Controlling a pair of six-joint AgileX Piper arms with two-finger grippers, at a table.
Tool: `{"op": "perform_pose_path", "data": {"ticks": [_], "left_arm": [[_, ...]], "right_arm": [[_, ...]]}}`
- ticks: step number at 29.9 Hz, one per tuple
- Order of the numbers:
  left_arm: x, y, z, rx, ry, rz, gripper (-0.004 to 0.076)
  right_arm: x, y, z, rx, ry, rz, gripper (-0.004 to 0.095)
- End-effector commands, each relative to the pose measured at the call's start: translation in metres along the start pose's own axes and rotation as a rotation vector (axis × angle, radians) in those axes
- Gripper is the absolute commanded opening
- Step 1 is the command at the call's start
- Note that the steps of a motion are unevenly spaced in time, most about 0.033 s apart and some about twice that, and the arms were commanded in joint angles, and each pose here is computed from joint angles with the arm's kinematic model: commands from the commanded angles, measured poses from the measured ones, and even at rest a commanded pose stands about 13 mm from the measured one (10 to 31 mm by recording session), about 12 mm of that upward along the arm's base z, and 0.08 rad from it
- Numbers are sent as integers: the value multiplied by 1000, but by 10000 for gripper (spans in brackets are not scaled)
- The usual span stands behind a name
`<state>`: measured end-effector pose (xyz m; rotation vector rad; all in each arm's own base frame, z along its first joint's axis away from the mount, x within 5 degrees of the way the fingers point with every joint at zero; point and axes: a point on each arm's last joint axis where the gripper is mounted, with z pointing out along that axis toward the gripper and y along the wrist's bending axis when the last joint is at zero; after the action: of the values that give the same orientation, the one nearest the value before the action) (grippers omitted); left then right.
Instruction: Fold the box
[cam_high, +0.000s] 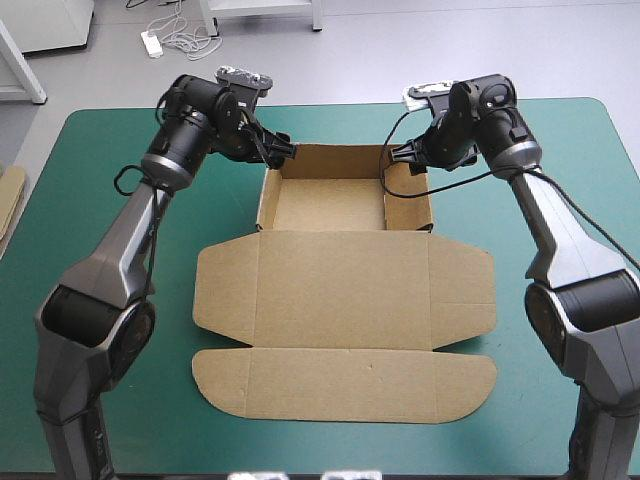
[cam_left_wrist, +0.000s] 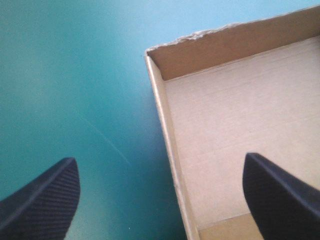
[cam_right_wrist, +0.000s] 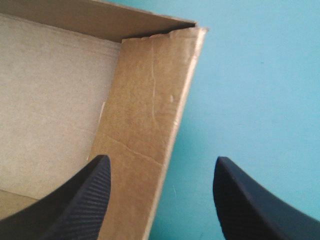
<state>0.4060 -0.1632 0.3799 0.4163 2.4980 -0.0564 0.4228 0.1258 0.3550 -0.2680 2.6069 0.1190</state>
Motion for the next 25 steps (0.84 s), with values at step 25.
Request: {"op": "perform_pose_path", "data": {"ticks": [25], "left_arm": [[223,32,-290,58,-401,2,536]], "right_arm": [[9,-5,-140,-4,-298,-48,534]]}}
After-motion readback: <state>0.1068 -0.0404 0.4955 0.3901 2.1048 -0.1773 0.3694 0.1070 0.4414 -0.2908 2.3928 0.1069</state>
